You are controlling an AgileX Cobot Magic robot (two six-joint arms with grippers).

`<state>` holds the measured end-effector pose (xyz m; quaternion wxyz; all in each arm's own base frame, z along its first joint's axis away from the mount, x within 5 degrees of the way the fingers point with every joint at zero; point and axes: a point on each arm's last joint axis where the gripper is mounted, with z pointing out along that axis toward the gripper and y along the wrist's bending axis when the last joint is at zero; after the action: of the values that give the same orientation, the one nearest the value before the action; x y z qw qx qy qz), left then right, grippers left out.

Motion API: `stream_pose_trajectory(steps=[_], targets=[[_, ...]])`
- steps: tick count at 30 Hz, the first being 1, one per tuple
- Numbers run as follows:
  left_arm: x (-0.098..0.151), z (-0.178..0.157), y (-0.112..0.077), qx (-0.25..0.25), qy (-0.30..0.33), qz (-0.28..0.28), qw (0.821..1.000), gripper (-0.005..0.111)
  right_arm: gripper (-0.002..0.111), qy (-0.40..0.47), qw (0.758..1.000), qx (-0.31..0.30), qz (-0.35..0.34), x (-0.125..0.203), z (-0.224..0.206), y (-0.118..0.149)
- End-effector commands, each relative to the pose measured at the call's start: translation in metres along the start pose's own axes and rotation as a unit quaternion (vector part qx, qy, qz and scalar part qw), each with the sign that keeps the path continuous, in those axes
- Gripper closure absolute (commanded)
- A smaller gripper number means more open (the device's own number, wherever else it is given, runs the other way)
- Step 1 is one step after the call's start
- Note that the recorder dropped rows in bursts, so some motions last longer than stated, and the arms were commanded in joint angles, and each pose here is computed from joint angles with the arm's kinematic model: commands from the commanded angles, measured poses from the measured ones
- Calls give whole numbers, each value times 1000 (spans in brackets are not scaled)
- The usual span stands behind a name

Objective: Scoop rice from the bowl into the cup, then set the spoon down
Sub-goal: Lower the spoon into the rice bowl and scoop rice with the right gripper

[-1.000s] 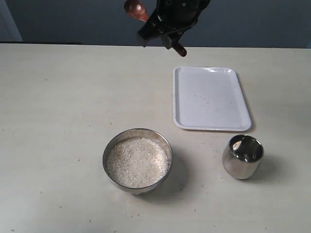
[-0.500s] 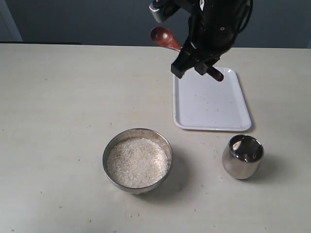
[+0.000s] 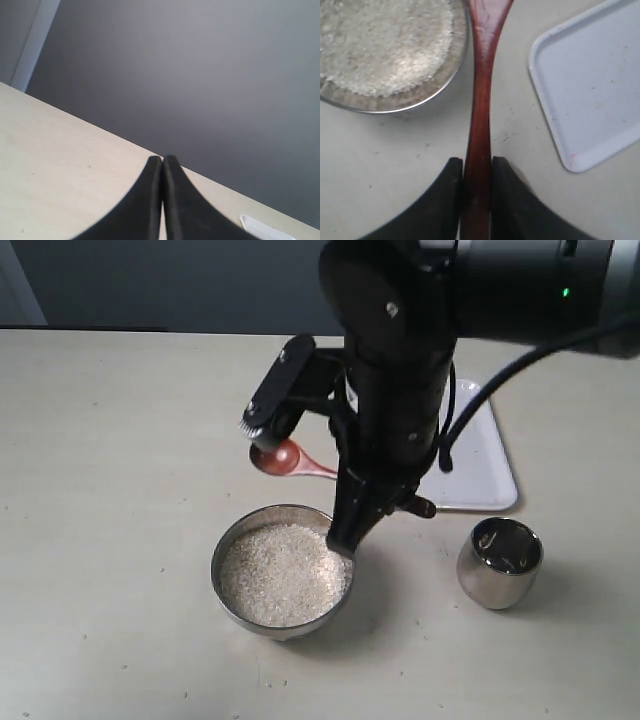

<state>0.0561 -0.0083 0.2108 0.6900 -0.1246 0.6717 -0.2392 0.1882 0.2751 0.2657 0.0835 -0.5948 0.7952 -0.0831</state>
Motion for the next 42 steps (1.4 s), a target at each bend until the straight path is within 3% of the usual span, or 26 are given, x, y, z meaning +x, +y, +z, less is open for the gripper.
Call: stream_pose_trajectory(steps=[1,6,14,29,42], targets=[[-1,0,-1,7,-4,2,1000,106,109,21,998,31,-43,3,7,22],[-1,0,-1,7,-4,2,1000,106,109,47,994,45,-83,9,18,41],[-1,0,-1,7,-4,2,1000,106,109,52,989,98,-97,9,19,43],[-1,0,-1,7,-4,2,1000,106,109,104,981,88,-140,-4,57,67],[-1,0,-1,7,-4,2,1000,106,109,112,980,82,-139,-5,62,69]])
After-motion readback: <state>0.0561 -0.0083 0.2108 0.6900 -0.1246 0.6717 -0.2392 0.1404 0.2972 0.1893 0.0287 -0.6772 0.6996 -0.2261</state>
